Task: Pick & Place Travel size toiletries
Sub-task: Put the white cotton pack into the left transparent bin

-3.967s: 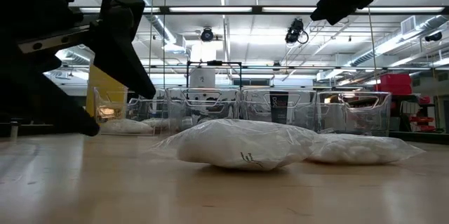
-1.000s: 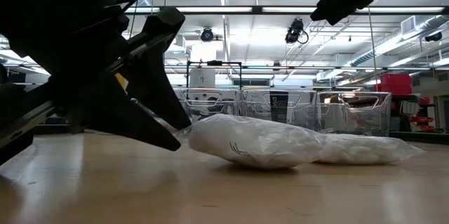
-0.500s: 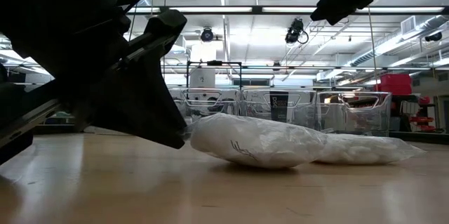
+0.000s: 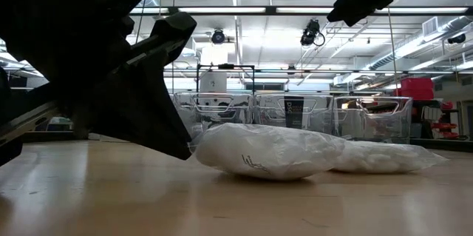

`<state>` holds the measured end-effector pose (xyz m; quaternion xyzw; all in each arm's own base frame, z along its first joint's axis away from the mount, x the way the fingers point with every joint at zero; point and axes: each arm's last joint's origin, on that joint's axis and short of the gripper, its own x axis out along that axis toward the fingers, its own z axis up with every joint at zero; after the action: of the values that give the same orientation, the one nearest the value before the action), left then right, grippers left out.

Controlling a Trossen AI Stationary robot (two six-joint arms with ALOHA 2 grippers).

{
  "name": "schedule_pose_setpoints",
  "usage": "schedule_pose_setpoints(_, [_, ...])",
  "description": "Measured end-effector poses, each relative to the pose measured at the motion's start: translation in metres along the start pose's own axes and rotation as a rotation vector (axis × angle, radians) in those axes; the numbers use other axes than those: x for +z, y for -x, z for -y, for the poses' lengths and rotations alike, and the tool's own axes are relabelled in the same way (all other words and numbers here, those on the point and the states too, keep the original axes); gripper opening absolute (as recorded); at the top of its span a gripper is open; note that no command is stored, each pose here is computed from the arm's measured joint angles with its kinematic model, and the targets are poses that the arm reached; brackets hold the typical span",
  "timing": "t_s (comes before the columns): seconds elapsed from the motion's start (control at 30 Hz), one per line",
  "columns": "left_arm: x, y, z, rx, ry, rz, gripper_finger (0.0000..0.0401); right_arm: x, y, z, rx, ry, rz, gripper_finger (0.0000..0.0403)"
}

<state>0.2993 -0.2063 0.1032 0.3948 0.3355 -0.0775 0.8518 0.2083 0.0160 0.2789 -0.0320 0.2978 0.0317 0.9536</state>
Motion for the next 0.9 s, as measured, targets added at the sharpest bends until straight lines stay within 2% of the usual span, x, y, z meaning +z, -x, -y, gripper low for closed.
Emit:
schedule_pose_setpoints(0.4, [0.001,0.0,-0.001,0.004,-0.025,0.002,0.0005,0.0,0.0,0.0,0.0,0.0,0.0,0.0008])
schedule_pose_setpoints(0.9, [0.025,0.004,-0.011,-0.01,-0.114,-0.037,0.0005,0.0,0.0,0.0,0.001,0.0,0.0,0.0008])
